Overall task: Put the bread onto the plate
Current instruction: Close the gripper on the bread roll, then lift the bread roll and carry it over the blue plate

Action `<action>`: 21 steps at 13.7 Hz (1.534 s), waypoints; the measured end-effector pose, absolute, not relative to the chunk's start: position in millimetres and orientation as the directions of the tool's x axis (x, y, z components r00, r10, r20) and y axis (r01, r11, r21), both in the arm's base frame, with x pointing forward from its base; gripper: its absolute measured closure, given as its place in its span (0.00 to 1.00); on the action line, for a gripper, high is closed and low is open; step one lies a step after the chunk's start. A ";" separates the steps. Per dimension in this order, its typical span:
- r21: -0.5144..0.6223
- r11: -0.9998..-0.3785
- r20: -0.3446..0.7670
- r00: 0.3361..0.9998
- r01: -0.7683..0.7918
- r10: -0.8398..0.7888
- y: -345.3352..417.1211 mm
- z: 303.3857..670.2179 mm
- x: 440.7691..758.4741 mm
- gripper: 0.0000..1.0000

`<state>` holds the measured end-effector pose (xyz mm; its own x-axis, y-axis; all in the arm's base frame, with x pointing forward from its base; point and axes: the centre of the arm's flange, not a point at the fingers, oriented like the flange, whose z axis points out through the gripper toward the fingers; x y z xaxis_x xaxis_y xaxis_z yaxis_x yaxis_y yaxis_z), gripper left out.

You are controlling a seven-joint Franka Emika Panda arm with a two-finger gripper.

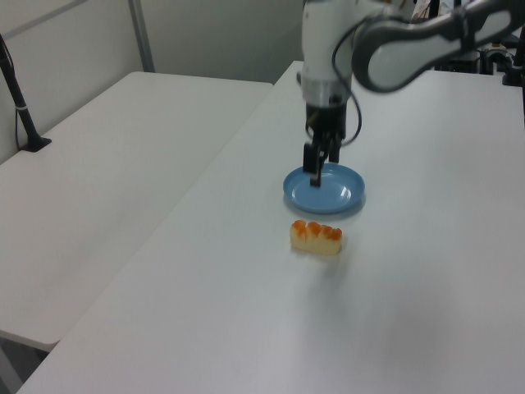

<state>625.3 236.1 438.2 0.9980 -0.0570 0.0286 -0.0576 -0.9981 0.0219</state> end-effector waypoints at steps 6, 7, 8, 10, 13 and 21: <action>0.081 -0.997 0.002 1.000 0.001 0.001 279.1 336.0 631.1 0.00; 0.089 -0.996 -0.002 1.000 0.003 0.003 278.4 329.7 631.8 0.00; 0.099 -0.995 -0.004 1.000 0.007 0.007 277.0 325.2 632.5 0.01; 0.122 -0.992 -0.008 1.000 0.016 0.016 274.7 316.7 633.4 0.07; 0.115 -0.993 0.000 0.999 0.032 0.032 284.0 299.8 633.7 0.51; 0.114 -0.986 0.015 0.992 0.121 0.123 231.2 366.0 654.0 0.70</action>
